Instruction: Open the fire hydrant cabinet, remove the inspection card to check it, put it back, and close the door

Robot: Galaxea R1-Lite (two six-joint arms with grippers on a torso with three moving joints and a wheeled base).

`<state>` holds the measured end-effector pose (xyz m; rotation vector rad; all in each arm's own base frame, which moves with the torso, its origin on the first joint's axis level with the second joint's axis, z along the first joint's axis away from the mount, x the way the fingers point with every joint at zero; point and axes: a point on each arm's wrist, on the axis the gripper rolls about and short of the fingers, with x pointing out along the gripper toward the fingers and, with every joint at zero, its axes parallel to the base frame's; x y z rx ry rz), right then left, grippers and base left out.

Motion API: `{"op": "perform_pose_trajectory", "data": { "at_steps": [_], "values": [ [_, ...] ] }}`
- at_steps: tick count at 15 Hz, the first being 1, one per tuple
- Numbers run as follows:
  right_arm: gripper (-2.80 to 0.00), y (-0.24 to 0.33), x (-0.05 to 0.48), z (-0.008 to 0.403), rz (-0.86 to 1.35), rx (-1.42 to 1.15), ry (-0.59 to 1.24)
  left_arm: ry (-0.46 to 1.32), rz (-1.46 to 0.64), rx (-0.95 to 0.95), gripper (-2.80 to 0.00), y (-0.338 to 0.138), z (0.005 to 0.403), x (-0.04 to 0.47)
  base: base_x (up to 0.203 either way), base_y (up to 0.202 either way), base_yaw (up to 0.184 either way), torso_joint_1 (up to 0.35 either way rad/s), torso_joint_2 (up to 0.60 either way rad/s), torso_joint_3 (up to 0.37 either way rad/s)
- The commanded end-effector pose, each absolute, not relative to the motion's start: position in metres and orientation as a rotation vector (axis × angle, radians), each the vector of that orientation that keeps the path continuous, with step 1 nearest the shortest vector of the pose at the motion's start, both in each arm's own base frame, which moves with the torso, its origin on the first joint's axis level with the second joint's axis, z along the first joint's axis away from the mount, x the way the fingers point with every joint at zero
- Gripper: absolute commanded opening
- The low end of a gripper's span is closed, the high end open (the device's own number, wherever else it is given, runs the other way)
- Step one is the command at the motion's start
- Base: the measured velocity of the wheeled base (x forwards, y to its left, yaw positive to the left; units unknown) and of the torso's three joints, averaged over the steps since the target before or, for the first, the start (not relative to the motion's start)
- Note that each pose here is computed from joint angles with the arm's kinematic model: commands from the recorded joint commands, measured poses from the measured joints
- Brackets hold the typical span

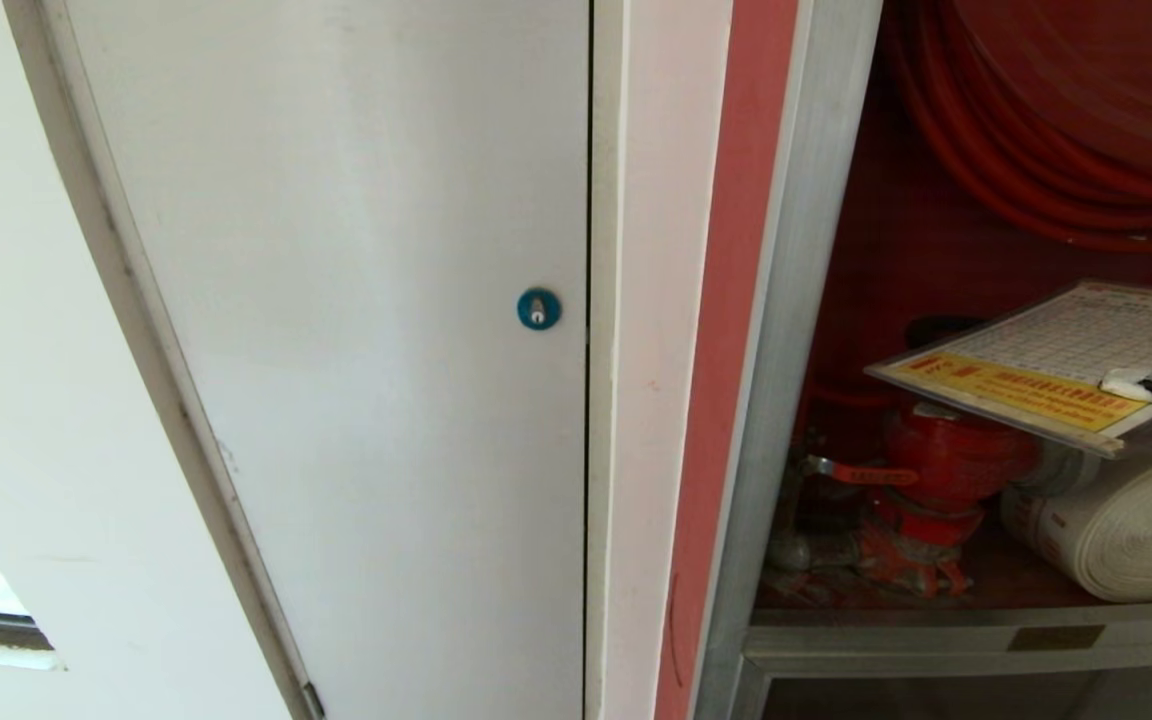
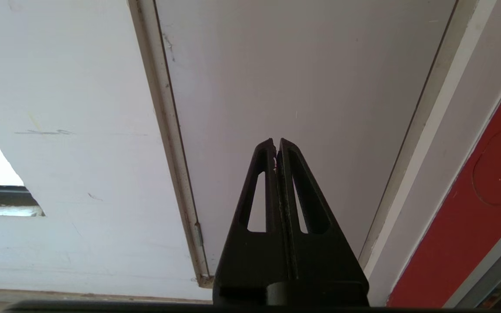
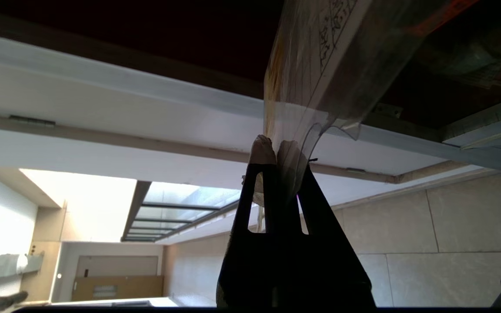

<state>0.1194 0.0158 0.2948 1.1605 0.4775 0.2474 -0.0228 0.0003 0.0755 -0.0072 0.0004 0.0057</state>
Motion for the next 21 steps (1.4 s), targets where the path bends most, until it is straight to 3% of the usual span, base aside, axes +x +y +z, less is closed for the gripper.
{"op": "perform_pose_trajectory", "data": {
  "at_steps": [1, 21],
  "values": [
    [-2.8, 0.011, 0.126, 0.292, 0.202, 1.178, 0.478, 0.001, 0.006, -0.008, -2.8, 0.0, 0.076, -0.023, 0.0, 0.0, 0.0, 0.0, 0.0, 0.0],
    [-2.8, 0.007, 0.218, 0.291, 0.167, 1.276, 0.55, 0.001, 0.006, -0.008, -2.8, 0.0, 0.076, -0.023, 0.0, 0.0, 0.0, 0.0, 0.0, 0.0]
  ]
}}
